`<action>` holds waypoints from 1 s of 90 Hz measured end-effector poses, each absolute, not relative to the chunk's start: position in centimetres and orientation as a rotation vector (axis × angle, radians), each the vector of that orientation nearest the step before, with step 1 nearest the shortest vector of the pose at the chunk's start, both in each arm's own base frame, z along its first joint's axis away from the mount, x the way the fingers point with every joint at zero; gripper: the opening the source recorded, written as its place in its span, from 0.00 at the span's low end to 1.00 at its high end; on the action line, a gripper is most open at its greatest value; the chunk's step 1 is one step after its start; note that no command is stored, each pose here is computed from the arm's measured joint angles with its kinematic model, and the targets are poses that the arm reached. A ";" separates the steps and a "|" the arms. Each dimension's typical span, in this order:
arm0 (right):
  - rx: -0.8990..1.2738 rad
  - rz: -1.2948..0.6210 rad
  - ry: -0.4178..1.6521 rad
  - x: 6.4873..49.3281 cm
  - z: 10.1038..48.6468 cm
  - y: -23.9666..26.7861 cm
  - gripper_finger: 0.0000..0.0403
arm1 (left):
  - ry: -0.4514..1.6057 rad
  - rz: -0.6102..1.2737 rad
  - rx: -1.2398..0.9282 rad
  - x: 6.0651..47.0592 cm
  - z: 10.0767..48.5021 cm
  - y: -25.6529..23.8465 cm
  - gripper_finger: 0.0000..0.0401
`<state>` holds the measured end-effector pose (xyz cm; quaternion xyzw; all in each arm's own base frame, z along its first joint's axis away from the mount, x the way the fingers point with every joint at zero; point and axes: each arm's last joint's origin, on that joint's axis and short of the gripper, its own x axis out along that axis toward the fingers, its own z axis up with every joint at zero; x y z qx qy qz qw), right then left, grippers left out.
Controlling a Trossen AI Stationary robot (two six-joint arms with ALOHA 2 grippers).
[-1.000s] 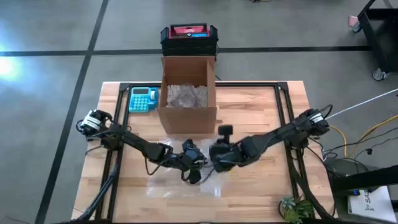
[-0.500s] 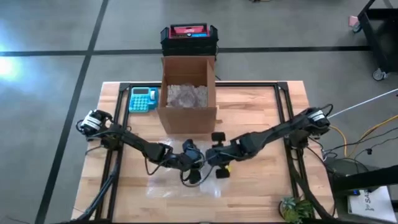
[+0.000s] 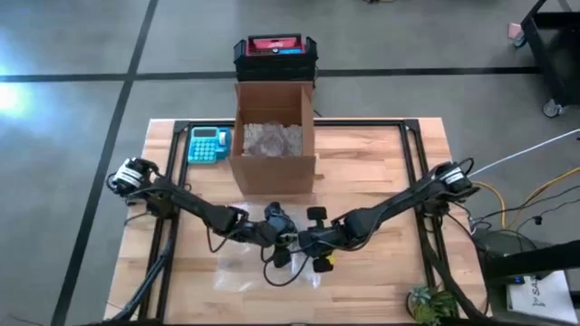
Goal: Wrap mug
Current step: Wrap the white mug using the bubble wrap
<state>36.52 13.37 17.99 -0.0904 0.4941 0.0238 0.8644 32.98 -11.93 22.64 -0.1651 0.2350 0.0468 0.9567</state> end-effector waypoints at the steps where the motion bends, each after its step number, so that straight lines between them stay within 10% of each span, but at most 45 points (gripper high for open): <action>1: -0.190 0.052 1.033 36.6 18.0 13.4 0.02 | 0.471 0.089 -0.343 32.9 22.9 -11.9 0.18; 90: -0.189 0.254 1.073 36.7 23.1 14.2 0.02 | 0.526 0.099 -0.304 34.5 18.9 -12.7 0.18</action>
